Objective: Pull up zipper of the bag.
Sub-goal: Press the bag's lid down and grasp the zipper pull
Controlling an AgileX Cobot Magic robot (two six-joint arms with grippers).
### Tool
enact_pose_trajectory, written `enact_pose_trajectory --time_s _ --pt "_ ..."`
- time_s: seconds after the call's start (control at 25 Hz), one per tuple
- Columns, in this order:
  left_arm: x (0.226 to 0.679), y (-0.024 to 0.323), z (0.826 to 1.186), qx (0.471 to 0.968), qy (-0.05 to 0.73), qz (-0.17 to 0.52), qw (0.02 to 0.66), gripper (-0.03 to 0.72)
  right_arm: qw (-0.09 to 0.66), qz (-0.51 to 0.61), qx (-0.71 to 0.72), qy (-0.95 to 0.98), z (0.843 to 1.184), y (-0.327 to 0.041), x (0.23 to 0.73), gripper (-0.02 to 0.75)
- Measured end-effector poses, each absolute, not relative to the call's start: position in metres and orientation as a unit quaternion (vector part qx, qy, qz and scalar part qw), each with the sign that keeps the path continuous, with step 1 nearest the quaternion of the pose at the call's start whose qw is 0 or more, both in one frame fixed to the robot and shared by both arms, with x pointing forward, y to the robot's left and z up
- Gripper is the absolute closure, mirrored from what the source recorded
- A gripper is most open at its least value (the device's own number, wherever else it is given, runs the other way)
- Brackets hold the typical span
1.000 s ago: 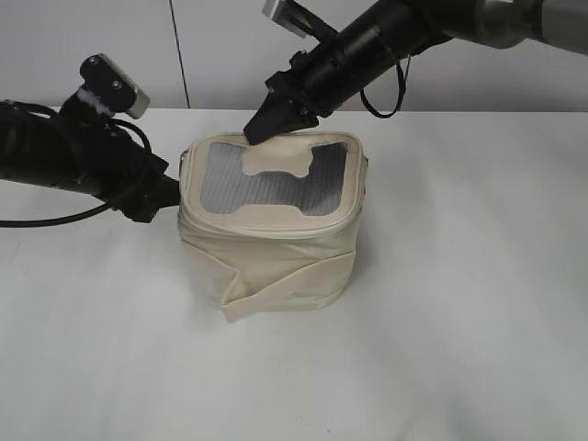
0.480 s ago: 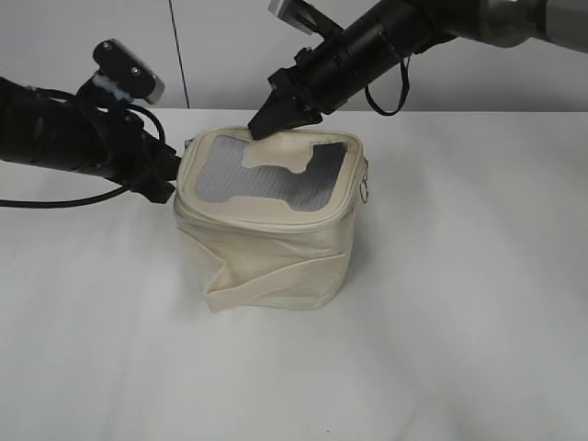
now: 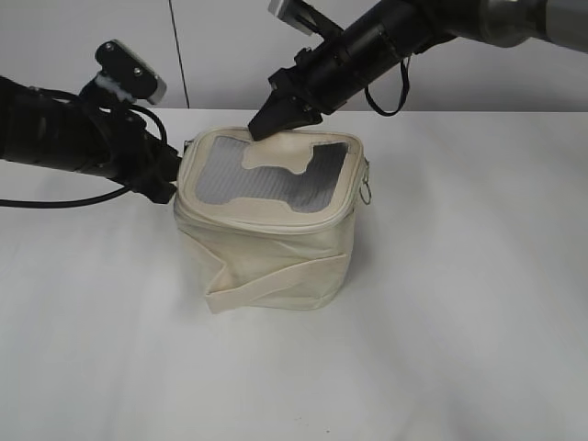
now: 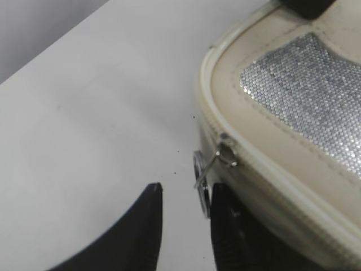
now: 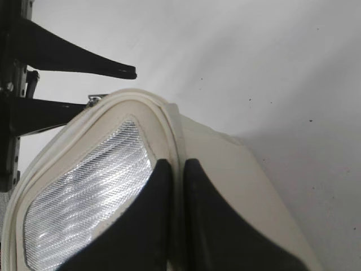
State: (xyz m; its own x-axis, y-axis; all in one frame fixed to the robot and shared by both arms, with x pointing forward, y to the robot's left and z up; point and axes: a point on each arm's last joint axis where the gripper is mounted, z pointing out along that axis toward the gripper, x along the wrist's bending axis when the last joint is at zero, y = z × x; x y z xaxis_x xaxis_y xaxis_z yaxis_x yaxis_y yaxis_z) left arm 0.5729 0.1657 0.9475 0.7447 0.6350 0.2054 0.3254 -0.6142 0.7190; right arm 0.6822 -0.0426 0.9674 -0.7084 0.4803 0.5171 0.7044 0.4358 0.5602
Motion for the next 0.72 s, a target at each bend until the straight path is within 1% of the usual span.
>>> enact_pose_trajectory --time_s 0.12,0.16,0.24,0.28,0.36,0.52,0.72 --pt "0.573 0.166 0.947 0.870 0.276 0.226 0.341 0.443 0.141 -0.396 -0.354 -0.836 0.967 -0.043 0.682 0.696" --pt "0.574 0.165 0.945 0.870 0.276 0.224 0.341 0.463 0.141 -0.396 -0.354 -0.836 0.967 -0.043 0.682 0.696" --pt "0.574 0.164 0.942 0.871 0.277 0.218 0.342 0.550 0.141 -0.396 -0.354 -0.836 0.967 -0.043 0.682 0.696" --pt "0.575 0.164 0.940 0.872 0.277 0.215 0.342 0.608 0.142 -0.395 -0.354 -0.835 0.967 -0.043 0.682 0.696" --pt "0.575 0.164 0.940 0.872 0.278 0.215 0.340 0.661 0.142 -0.395 -0.355 -0.835 0.967 -0.043 0.682 0.696" --pt "0.576 0.164 0.943 0.870 0.280 0.223 0.339 0.678 0.142 -0.395 -0.355 -0.835 0.967 -0.043 0.682 0.696" --pt "0.565 0.168 0.959 0.864 0.278 0.237 0.347 0.679 0.142 -0.395 -0.355 -0.835 0.967 -0.043 0.682 0.696"
